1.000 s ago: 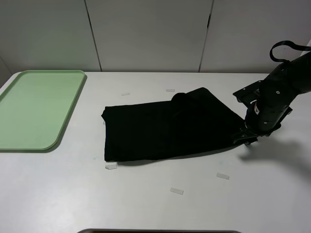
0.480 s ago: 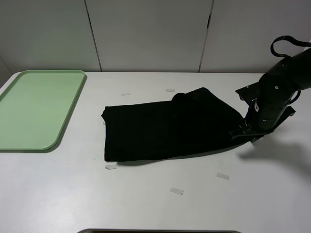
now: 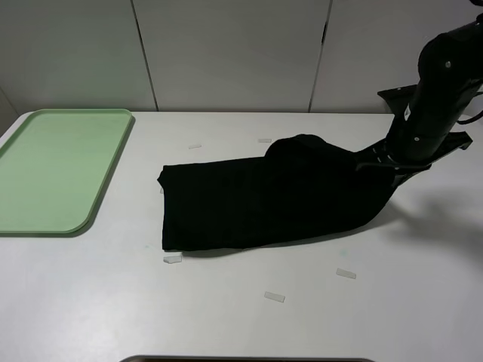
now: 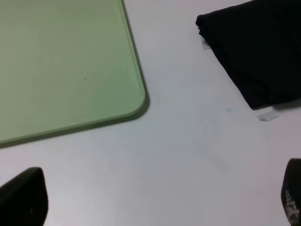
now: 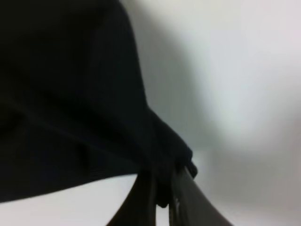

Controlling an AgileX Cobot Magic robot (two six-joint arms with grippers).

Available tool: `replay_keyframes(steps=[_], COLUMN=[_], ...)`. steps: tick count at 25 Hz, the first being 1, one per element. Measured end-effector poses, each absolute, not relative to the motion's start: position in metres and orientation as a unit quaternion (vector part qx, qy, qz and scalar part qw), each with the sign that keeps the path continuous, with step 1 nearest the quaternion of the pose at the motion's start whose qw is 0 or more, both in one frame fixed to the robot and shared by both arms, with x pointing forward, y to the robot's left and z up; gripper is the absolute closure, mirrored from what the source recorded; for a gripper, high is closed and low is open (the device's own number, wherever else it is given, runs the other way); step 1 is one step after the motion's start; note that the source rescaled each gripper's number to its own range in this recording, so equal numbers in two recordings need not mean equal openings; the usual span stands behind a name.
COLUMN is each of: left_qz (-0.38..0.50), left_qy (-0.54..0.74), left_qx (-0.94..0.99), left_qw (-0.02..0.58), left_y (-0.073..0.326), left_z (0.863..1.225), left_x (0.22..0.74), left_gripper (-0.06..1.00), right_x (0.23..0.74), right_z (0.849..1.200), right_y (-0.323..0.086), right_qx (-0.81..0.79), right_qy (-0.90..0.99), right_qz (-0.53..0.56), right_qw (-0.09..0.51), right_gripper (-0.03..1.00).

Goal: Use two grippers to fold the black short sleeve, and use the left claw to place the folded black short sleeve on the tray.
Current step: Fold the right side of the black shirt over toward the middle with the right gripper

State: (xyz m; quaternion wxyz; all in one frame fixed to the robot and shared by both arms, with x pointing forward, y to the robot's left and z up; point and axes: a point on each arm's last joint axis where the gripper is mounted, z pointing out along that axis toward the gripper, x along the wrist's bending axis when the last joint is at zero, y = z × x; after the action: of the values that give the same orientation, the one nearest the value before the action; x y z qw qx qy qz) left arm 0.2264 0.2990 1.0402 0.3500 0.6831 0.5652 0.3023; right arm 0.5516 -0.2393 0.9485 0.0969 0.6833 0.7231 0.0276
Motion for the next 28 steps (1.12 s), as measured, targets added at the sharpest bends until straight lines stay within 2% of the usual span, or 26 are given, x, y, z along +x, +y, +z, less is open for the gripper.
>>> replay_keyframes(steps=[11,18,28], left_qz=[0.302,0.302,0.302], left_qy=[0.565,0.565,0.565], left_qx=[0.683,0.683,0.683], left_qw=[0.35,0.35,0.35], left_y=[0.299,0.299,0.299], left_z=[1.04,1.04,1.04], left_x=[0.226,0.226,0.226], left_gripper=[-0.06,-0.06,-0.06], right_x=[0.539,0.538,0.542], right_z=[0.95,0.953,0.948], right_y=[-0.199,-0.17,-0.158], right_qx=[0.702,0.703,0.73], right_qy=[0.707,0.695,0.653], right_qz=[0.083,0.141,0.176], right_qw=[-0.029,-0.051,-0.095], right_gripper=[0.95,0.95,0.95])
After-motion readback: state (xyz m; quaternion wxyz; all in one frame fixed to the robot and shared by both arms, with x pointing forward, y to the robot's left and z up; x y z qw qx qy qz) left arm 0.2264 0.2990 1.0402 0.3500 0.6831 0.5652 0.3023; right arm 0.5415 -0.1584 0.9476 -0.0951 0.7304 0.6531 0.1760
